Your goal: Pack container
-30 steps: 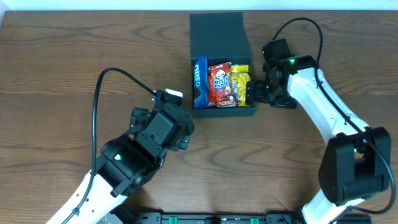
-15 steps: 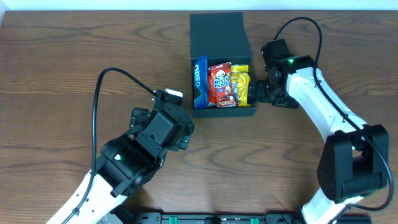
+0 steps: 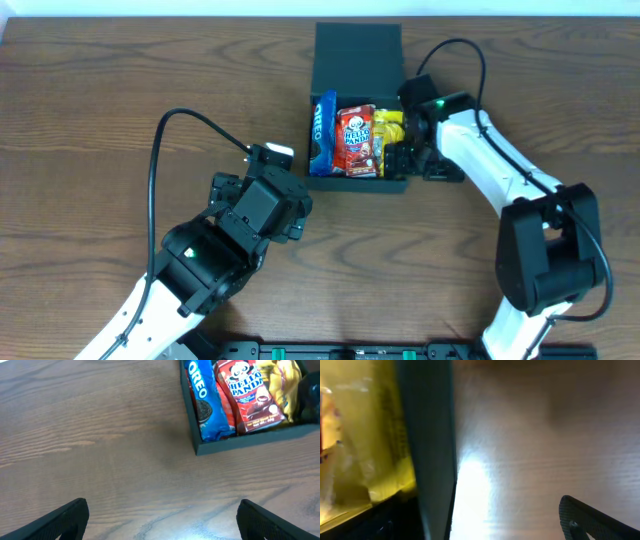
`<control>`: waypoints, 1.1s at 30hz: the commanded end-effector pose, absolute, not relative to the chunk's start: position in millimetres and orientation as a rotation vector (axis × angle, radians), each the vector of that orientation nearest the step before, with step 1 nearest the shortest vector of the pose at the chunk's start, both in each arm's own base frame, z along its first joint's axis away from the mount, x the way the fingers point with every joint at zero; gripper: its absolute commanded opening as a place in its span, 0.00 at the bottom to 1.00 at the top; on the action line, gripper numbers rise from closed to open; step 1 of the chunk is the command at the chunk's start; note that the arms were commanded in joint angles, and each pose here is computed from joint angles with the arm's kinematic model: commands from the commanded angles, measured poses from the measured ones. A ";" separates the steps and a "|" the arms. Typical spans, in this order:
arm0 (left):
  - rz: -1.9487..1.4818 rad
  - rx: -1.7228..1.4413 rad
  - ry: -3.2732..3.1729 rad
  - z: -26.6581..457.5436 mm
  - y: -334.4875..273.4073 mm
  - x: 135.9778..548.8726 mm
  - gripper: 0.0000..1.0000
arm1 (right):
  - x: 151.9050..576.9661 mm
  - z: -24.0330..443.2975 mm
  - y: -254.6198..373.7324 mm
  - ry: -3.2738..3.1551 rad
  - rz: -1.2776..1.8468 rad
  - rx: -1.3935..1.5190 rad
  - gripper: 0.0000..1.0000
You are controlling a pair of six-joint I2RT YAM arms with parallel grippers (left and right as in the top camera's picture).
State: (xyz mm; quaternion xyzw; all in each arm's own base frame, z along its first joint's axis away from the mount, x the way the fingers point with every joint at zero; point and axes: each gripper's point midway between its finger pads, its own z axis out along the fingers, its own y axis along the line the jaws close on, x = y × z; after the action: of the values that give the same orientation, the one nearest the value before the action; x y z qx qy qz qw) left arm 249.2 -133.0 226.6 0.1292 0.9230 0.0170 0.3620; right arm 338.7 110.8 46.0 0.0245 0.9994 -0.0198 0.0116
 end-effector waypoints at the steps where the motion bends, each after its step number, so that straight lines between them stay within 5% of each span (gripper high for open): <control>1: 0.056 0.336 2.371 227.7 -130.9 250.1 0.95 | 327.7 44.1 118.7 3.147 -0.087 0.037 0.99; 21: 0.055 0.336 2.371 227.7 -131.0 250.0 0.95 | 235.5 -0.8 107.2 3.352 -0.318 0.061 0.99; 33: 0.055 0.336 2.371 227.8 -131.1 250.1 0.95 | 257.9 107.6 132.6 3.037 0.104 0.050 0.99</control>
State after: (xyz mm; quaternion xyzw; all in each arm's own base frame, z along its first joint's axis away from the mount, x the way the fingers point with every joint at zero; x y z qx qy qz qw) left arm 249.2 -133.0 226.6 0.1291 0.9230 0.0171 0.3620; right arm 260.1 124.5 79.2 0.0179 0.9997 -0.0022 0.0175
